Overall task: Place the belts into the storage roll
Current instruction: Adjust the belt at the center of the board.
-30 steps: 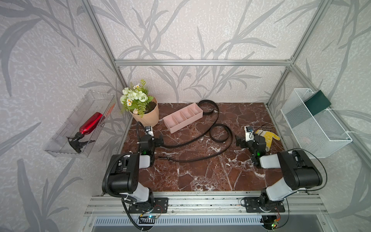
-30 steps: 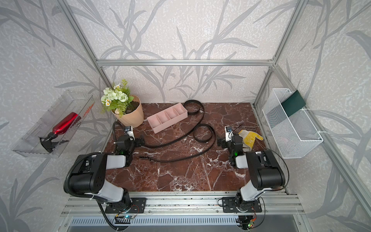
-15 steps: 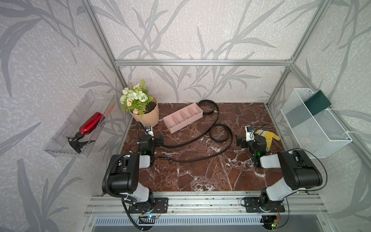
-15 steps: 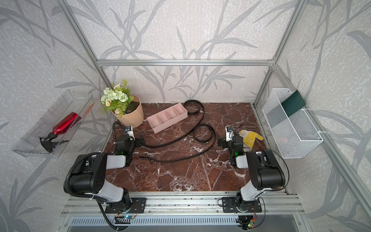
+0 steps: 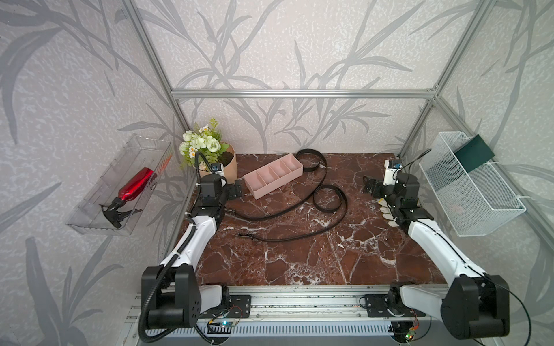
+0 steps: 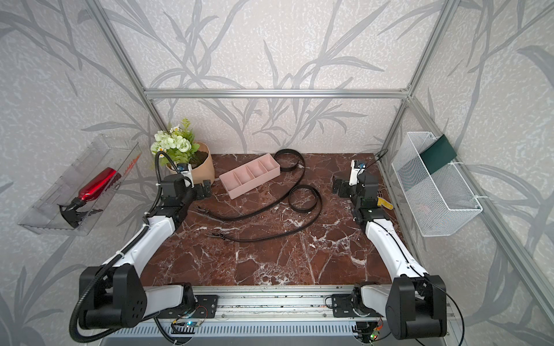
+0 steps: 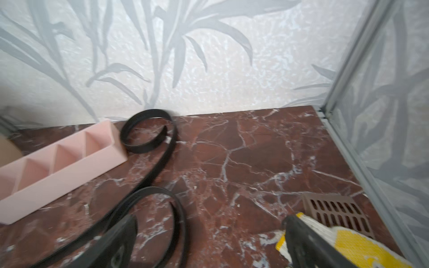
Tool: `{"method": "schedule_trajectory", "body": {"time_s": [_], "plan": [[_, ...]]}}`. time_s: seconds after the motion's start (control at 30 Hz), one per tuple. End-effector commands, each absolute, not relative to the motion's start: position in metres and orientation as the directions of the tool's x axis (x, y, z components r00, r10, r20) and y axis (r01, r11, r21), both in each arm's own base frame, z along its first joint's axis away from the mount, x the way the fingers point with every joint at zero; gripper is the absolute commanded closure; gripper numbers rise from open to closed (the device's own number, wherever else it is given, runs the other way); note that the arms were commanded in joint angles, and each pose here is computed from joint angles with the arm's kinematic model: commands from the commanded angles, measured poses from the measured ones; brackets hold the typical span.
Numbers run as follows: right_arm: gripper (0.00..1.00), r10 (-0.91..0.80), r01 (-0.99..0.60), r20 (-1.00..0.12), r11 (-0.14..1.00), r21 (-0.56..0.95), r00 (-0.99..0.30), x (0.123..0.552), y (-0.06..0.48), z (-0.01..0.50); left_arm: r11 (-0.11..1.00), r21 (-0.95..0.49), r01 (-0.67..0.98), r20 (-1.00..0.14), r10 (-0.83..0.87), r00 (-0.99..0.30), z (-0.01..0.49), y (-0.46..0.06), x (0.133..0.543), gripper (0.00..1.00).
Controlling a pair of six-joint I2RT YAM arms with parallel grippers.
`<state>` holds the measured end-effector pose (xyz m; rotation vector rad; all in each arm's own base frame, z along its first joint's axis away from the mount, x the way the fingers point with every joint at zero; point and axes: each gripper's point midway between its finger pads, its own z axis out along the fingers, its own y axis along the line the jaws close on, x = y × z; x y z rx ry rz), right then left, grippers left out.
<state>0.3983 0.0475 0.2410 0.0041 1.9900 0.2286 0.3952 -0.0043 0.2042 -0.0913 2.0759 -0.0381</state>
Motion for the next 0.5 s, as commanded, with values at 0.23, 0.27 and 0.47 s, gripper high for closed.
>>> {"method": "schedule_trajectory", "body": {"time_s": [0.23, 0.27, 0.47], "plan": [[0.01, -0.101, -0.219, -0.481, 0.956, 0.197, -0.871, 0.320, 0.121, 0.155, 0.859, 0.031, 0.511, -0.645, 0.408, -0.646, 0.152, -0.164, 0.286, 0.05], [0.01, -0.088, -0.212, -0.486, 0.955, 0.207, -0.869, 0.320, 0.121, 0.156, 0.827, 0.036, 0.561, -0.634, 0.453, -0.627, 0.149, -0.177, 0.279, 0.06], [0.01, -0.024, -0.184, -0.515, 0.948, 0.262, -0.857, 0.316, 0.124, 0.158, 0.627, 0.106, 0.772, -0.516, 0.698, -0.496, 0.112, -0.233, 0.248, 0.07]]}}
